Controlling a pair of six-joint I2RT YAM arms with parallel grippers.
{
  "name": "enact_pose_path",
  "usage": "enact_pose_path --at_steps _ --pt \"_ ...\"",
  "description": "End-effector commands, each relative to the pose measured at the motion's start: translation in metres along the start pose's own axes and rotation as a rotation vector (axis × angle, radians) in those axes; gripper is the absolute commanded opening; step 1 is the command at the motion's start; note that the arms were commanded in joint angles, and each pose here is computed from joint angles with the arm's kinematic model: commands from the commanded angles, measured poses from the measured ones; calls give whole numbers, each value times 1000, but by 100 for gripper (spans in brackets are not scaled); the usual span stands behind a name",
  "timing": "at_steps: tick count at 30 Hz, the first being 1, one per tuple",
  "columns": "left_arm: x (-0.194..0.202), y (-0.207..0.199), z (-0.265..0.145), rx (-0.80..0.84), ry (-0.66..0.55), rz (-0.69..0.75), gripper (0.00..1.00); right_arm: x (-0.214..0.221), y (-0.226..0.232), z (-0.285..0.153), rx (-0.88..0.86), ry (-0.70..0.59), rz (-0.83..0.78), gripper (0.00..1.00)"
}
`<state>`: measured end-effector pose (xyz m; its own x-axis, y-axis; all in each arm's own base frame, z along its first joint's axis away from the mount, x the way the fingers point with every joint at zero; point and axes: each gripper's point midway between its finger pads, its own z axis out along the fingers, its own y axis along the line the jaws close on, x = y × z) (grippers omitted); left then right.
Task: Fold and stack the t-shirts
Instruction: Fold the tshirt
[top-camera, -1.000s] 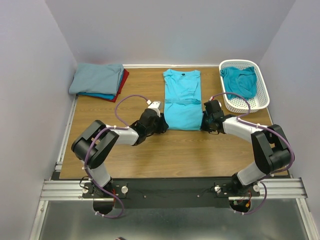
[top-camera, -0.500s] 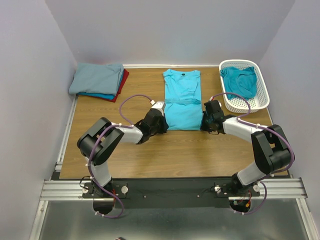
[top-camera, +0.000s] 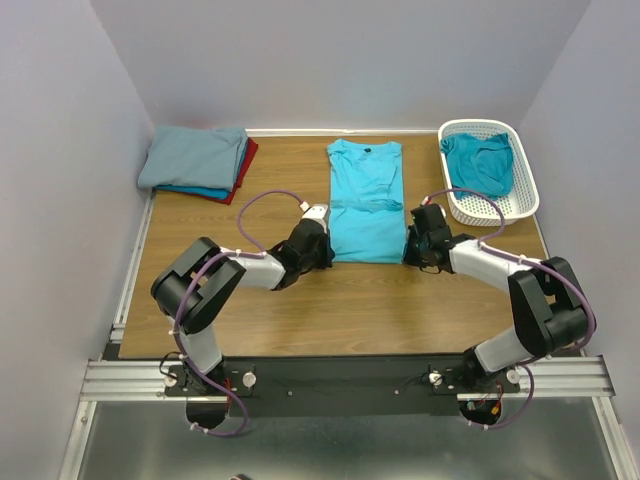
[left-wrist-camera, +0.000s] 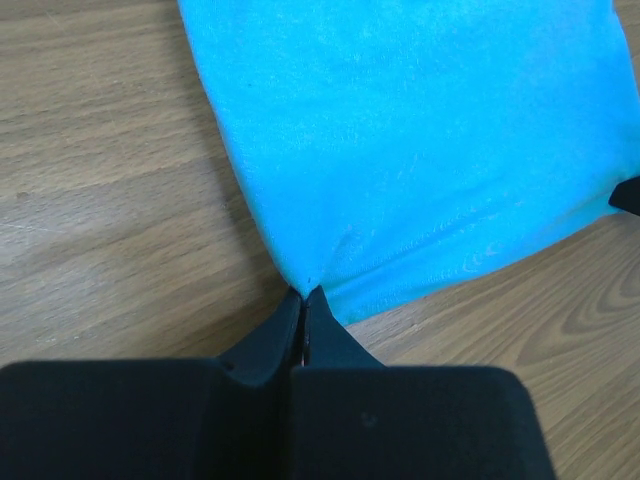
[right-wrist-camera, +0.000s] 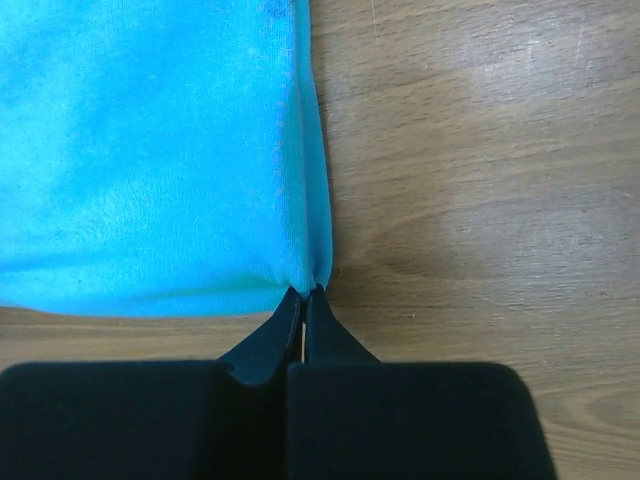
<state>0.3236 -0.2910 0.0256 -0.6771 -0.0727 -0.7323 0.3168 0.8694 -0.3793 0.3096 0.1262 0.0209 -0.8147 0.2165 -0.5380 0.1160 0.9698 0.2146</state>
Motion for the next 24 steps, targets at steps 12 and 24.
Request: enact_pose_path --at_steps 12,24 --pt "9 0 -33 -4 20 26 0 2 -2 -33 -32 -12 2 0" --pt "-16 -41 -94 128 -45 2 0 -13 9 -102 -126 -90 21 0"
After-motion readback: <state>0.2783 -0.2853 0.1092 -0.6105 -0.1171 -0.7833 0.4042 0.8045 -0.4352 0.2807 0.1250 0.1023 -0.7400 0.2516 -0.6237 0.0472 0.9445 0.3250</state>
